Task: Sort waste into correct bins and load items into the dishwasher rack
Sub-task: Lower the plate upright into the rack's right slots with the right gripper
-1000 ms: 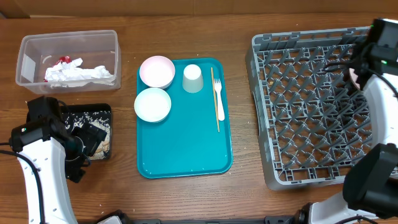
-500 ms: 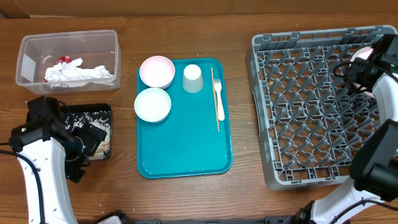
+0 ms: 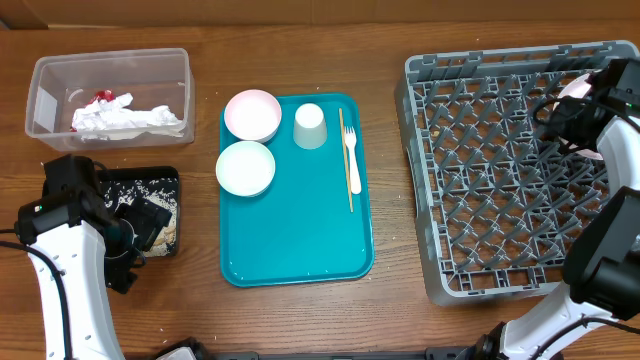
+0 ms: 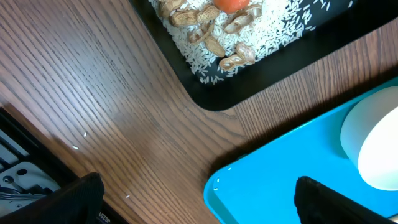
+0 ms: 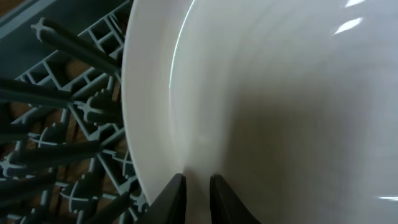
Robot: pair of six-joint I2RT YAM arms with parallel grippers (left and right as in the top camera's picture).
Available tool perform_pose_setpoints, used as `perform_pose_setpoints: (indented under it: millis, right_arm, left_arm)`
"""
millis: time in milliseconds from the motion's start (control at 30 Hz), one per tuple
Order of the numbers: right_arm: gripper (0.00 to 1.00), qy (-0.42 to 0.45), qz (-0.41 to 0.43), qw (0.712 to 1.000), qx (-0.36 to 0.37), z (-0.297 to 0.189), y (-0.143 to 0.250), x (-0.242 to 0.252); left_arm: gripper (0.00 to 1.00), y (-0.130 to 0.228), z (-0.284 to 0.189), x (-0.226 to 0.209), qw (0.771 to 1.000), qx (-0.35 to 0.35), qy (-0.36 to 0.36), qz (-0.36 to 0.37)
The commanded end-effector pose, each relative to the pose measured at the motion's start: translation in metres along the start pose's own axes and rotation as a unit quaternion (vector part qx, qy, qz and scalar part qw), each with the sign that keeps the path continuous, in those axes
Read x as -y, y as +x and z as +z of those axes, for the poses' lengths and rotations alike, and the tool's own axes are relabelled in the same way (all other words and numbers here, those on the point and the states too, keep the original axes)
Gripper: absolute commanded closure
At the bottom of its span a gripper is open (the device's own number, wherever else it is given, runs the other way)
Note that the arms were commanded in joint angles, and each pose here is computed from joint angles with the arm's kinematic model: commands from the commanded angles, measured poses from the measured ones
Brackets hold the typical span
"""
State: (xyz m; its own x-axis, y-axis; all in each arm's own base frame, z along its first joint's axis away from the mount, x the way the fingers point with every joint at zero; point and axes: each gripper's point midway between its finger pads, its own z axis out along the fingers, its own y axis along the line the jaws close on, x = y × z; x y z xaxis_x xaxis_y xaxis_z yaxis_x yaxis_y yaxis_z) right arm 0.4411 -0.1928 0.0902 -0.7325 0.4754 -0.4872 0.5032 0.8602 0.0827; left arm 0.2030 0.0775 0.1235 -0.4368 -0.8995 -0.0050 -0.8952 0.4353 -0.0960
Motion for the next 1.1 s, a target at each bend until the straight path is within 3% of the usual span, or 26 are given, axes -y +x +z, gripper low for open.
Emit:
perform_pose_setpoints:
  millis: [0, 500, 1067]
  right_arm:
    - [0.83, -0.002, 0.023, 1.000, -0.013, 0.004, 0.005, 0.001]
    - [0.84, -0.020, 0.062, 0.997, -0.045, 0.013, 0.030, -0.008]
    - [0.83, -0.037, 0.018, 0.997, -0.063, 0.011, 0.048, -0.064]
  left_arm:
    - [0.00, 0.000, 0.001, 0.000, 1.000, -0.001, -0.001, 0.006]
    - [0.00, 0.000, 0.001, 0.000, 1.000, -0.001, -0.001, 0.006]
    - [0.00, 0.000, 0.001, 0.000, 1.000, -0.001, -0.001, 0.006]
